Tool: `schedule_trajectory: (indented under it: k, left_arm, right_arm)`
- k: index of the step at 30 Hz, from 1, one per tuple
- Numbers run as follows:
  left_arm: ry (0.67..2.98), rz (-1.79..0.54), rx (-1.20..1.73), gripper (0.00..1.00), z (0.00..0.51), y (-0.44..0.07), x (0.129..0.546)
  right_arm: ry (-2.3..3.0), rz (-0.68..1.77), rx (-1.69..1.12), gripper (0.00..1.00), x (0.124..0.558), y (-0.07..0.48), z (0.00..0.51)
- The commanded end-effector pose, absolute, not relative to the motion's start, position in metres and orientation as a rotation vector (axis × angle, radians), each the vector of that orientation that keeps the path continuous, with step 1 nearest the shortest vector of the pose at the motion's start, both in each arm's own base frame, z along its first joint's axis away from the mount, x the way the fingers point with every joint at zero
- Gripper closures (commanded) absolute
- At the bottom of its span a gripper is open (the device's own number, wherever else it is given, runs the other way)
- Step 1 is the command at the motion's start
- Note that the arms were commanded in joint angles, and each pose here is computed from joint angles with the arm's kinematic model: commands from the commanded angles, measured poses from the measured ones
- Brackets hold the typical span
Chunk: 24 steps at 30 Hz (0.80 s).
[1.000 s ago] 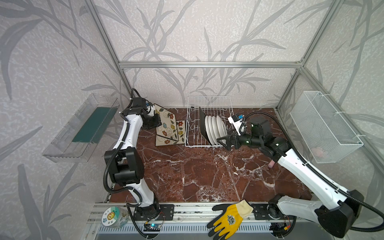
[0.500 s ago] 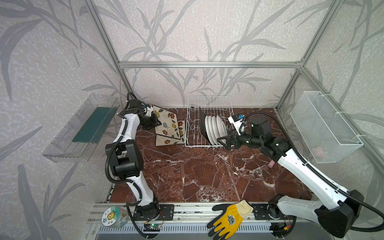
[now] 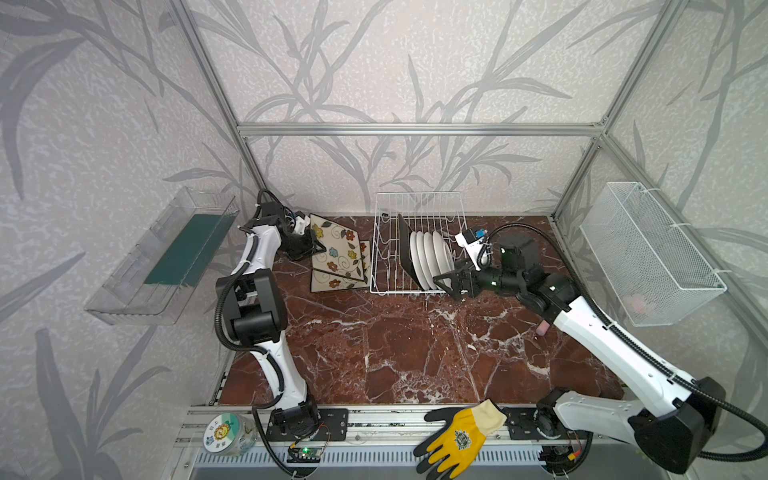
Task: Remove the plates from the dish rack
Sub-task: 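Carry the floral plate over the flat floral plate with the left gripper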
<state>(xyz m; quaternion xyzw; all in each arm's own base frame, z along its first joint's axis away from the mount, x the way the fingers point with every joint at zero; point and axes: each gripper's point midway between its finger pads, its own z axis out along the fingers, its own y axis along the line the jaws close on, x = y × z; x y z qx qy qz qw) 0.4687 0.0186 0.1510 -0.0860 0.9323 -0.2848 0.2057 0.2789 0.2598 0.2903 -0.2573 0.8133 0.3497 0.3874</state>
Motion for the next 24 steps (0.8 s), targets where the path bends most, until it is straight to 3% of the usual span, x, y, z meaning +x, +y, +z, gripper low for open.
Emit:
schedule_trajectory:
  k: [1, 24]
  left_arm:
    - [2.475, -0.917, -0.101, 1.00, 0.184, 0.006, 0.484]
    - [2.570, -1.046, -0.157, 1.00, 0.149, 0.007, 0.473]
  right_arm:
    - [2.030, 0.906, -0.664, 0.01, 0.281, 0.265, 0.305]
    - [2.067, 0.890, -0.680, 0.01, 0.280, 0.263, 0.291]
